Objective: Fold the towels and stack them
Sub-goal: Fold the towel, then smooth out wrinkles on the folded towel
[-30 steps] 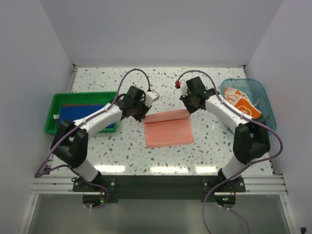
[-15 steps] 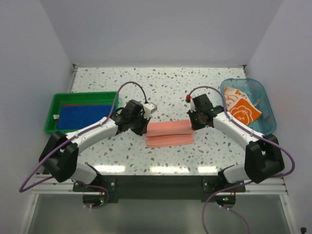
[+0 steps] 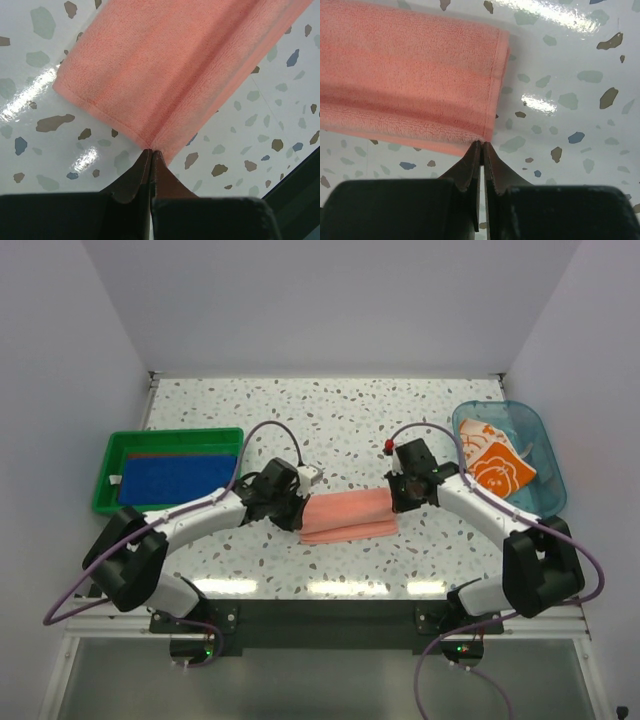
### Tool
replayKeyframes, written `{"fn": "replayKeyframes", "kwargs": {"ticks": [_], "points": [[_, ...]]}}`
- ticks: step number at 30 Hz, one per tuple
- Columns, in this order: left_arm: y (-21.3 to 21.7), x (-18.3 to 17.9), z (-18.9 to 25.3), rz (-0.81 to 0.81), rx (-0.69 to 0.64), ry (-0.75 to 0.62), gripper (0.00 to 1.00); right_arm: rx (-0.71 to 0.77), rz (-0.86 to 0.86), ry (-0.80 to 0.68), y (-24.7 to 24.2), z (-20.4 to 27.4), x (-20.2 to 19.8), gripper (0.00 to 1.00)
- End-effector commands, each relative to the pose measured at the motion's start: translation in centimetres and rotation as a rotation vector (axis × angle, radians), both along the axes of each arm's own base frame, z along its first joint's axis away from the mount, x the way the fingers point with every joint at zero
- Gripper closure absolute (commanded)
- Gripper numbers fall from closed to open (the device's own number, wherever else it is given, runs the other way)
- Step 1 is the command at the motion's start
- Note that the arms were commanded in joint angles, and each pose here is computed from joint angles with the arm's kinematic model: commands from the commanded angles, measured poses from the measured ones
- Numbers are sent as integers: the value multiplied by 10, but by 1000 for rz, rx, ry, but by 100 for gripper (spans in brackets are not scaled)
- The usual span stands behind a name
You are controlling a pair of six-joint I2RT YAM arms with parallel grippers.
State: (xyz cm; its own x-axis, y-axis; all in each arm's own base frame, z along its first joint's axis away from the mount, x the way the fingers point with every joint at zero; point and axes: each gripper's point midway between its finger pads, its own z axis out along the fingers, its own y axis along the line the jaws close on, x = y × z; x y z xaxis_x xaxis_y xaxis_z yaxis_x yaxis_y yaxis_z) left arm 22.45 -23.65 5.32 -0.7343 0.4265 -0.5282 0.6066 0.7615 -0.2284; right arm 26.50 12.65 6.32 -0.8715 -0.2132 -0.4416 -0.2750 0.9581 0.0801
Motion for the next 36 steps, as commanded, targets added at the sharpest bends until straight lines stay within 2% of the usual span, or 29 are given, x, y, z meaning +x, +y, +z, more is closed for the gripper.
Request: {"fn": "replayKeyframes", "kwargs": {"ticks": [1,4,6,7,9,10,12,13,16,18,21,22,26,31,34,36], "points": [[4,2,-13,28,30,8,100,-5,-46,22,-3,-9,1,98],[4,2,-18,27,42,16,98,0,-65,31,-2,-15,1,96],[2,1,-18,23,36,16,90,7,-73,27,-2,-15,0,90],[0,0,-16,19,31,15,83,14,-75,28,-1,-14,-1,86],[0,-4,-11,23,19,13,75,58,-61,32,6,-8,-5,80],[-1,-5,-8,23,14,11,71,64,-56,40,8,-5,-9,74],[-1,-7,5,42,-12,4,54,104,-56,40,12,5,-17,68],[-1,-9,9,52,-22,1,39,124,-54,36,15,10,-20,67],[-3,-13,33,91,-88,-15,30,195,-68,6,20,31,-29,65],[-5,-13,50,130,-141,-27,30,230,-84,-21,23,40,-30,65],[-15,-7,71,176,-209,-36,36,295,-96,-72,31,55,-23,67],[-20,-5,75,183,-228,-33,43,309,-103,-72,34,55,-21,67],[-45,12,86,194,-277,-33,54,340,-148,-101,39,50,-7,69],[-59,9,49,171,-216,31,67,339,-198,-76,40,19,-4,70],[-56,0,16,162,-151,80,78,305,-236,-37,32,-6,-9,71],[-51,-11,-3,154,-112,116,81,305,-255,-23,31,-18,-13,71]]}}
